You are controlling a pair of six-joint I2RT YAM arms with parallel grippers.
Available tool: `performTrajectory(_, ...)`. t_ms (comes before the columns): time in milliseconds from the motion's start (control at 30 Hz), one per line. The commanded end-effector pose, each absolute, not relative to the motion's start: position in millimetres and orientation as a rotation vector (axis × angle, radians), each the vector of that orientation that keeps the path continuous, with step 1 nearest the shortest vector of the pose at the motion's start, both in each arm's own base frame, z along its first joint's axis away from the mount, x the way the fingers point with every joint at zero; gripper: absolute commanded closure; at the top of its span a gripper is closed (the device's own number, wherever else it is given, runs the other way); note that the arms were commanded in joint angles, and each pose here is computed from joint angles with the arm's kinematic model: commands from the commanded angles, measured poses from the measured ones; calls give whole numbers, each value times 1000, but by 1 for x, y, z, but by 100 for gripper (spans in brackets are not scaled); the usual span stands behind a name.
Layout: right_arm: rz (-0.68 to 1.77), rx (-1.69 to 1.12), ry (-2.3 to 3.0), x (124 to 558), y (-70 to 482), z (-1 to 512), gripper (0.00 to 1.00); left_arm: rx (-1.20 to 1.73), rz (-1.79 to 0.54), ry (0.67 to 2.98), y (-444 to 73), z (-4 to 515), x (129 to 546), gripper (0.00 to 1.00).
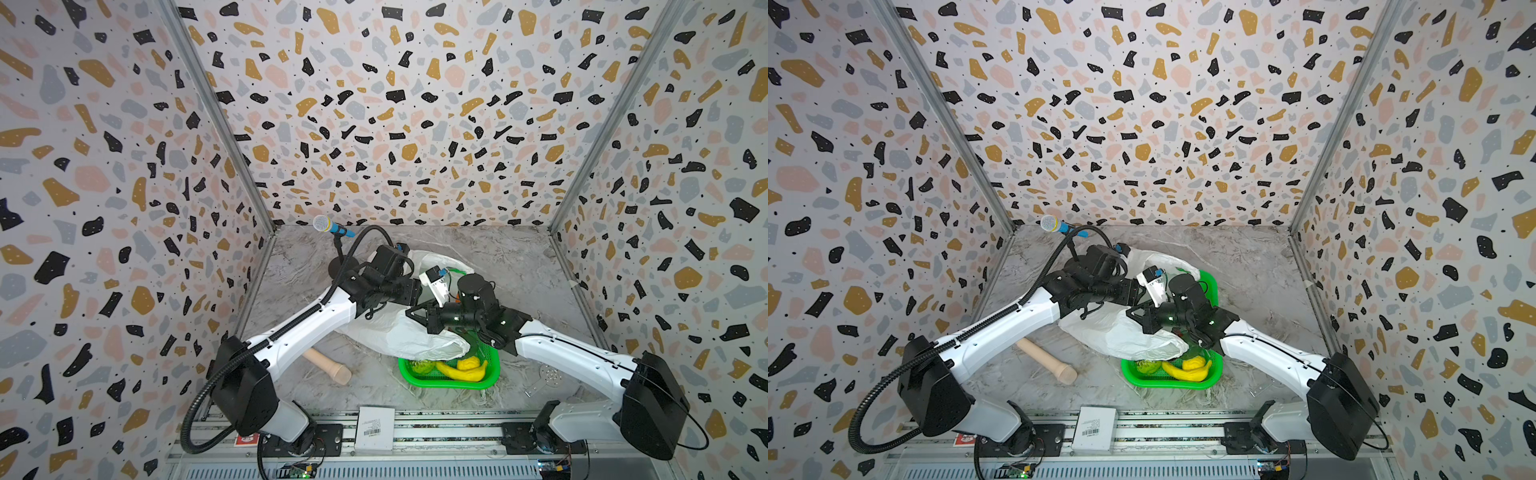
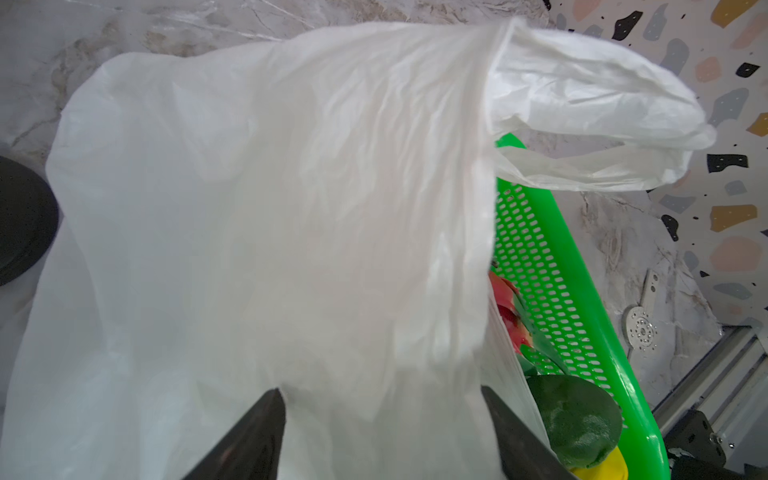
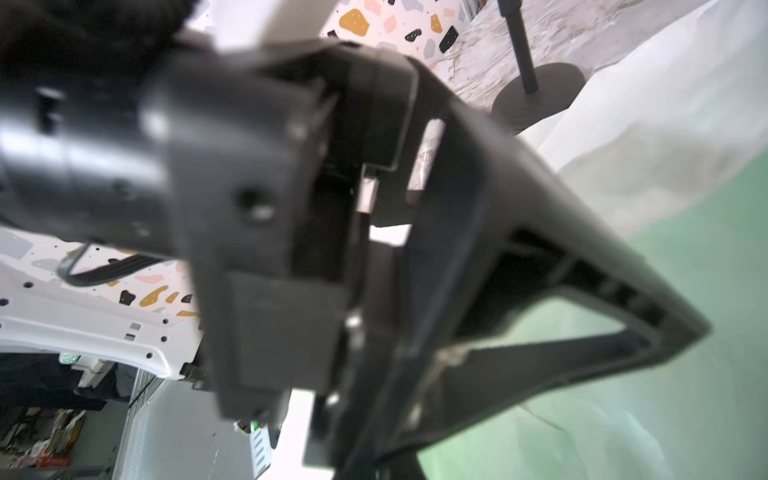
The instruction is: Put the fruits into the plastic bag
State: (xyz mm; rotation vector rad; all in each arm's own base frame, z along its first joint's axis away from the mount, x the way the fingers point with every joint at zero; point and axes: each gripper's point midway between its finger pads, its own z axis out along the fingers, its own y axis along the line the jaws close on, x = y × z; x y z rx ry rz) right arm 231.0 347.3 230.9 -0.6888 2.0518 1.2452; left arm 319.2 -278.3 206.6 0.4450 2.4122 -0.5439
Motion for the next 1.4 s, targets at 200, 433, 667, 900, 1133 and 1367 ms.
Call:
performTrajectory(200,1211,-659,1920,238,341,266,100,483,-408,2508,-268,186,312,89)
performTrajectory(433,1132,-612,1966,245,330,258,94,397,-472,2437,-273,213,322,100)
performTrajectory(667,1059,-414,1913,258,270,279,33,254,-655,2393,-265,229,337,100)
performTrajectory(900,885,-149,1867,266,175,300,31,223,-886,2291,-256,251,341,100)
performTrajectory(1133,861,-42,2051,266,154,243,30,206,-948,2228,-249,268,344,100)
performTrajectory(1367,1056,-95,2064,270,192,221,31,198,-998,2194,-252,276,341,100)
